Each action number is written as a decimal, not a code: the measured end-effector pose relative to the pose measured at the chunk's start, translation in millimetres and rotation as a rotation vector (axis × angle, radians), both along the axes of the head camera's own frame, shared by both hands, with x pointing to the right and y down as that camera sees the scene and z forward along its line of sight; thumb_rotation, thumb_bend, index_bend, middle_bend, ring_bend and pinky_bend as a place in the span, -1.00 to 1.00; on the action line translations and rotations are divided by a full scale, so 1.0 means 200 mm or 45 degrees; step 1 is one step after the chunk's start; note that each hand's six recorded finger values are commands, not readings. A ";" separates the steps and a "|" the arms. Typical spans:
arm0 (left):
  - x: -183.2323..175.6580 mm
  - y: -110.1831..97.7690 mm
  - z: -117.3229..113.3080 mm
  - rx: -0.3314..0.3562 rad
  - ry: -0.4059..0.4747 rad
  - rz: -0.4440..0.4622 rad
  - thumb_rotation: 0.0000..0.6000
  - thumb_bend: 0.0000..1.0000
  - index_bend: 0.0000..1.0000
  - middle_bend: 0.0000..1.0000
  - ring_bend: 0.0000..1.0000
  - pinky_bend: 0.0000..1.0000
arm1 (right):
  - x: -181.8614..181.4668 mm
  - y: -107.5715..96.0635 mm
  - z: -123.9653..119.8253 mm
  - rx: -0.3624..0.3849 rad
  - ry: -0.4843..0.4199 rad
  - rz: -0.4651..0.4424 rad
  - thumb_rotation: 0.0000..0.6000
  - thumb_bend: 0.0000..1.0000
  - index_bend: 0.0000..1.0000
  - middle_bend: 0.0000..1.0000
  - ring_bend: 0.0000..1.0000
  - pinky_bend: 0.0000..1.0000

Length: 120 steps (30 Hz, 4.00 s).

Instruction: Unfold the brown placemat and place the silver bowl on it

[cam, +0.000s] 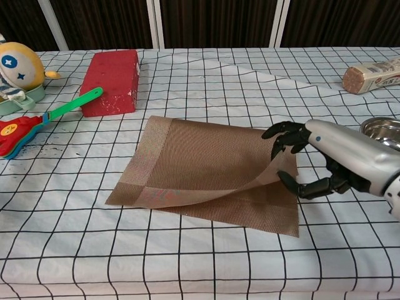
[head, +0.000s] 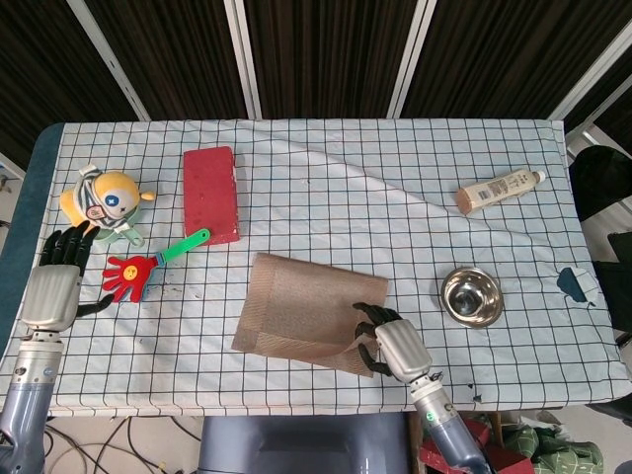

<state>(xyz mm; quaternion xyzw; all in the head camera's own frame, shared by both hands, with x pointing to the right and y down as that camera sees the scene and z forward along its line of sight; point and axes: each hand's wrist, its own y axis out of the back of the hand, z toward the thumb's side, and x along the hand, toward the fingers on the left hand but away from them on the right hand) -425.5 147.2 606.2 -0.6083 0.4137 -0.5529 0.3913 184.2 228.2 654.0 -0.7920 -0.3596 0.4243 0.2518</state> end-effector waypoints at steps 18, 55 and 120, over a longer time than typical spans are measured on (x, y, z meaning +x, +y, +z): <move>-0.03 -0.03 -0.02 0.017 0.020 -0.040 1.00 -0.93 -1.00 -1.00 -1.00 -1.00 | 0.06 -0.67 0.00 -0.065 -0.026 0.515 1.00 -0.01 0.24 -0.66 -0.62 -0.51; -0.04 -0.05 -0.02 0.018 0.039 -0.073 1.00 -0.93 -1.00 -1.00 -1.00 -1.00 | -0.05 -1.29 0.10 -0.020 0.280 0.529 1.00 -0.87 -1.00 -0.97 -0.80 -0.59; 1.20 0.17 0.38 -0.297 -0.221 1.031 1.00 -0.87 -0.79 -0.96 -1.00 -1.00 | 1.32 -0.33 -0.46 0.328 0.470 0.572 1.00 -0.94 -1.00 -1.00 -0.98 -0.63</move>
